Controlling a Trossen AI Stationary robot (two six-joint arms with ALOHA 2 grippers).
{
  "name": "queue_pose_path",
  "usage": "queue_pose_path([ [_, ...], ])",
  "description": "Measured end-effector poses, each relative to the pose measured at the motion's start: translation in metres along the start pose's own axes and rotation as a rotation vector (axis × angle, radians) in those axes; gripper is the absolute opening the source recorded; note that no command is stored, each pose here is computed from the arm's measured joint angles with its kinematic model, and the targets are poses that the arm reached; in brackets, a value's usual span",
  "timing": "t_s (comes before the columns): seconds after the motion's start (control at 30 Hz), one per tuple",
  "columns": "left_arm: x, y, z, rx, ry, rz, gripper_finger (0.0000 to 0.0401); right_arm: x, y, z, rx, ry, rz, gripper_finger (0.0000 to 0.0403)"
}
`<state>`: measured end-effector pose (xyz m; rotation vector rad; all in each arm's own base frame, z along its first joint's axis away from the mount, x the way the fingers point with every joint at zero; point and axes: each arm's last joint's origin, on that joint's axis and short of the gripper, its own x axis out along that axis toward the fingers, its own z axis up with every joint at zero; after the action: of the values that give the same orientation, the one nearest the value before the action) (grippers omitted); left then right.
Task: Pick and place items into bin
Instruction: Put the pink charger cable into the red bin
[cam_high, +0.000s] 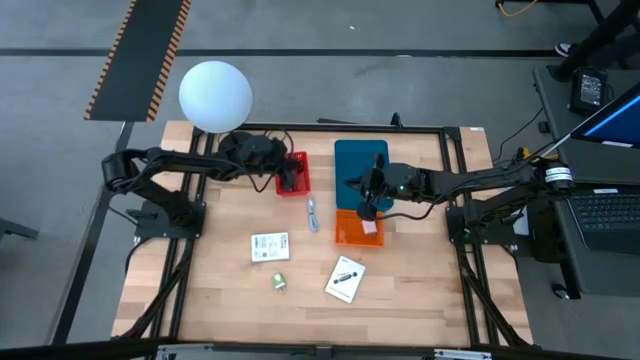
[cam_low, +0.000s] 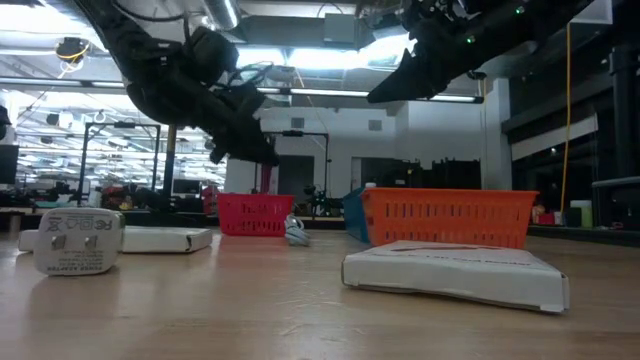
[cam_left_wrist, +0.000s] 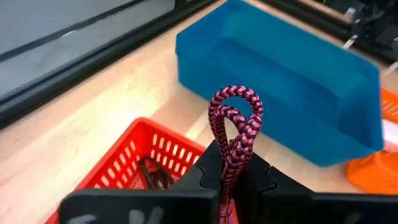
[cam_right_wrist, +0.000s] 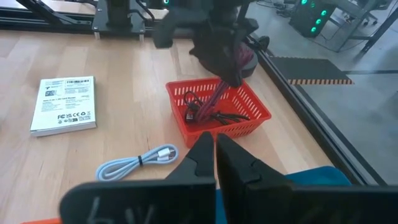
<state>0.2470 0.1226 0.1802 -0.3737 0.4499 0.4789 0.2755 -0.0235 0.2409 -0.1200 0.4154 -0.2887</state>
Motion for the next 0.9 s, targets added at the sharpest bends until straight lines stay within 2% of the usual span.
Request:
queue_pose_path([
  [0.1, 0.005, 0.002, -0.0043, -0.002, 0.022, 0.009, 0.0016, 0.0, 0.0, 0.0002, 0.001, -0.002, 0.0, 0.0],
  [0.33, 0.0102, 0.0024, -0.0031, -0.023, -0.02, 0.019, 0.004, 0.0, 0.0, 0.0004, 0.001, -0.004, 0.0, 0.0],
  [0.9, 0.0101, 0.0055, -0.0082, -0.023, 0.023, 0.084, 0.0138, 0.0, 0.0, 0.0003, 0.001, -0.003, 0.0, 0.0],
])
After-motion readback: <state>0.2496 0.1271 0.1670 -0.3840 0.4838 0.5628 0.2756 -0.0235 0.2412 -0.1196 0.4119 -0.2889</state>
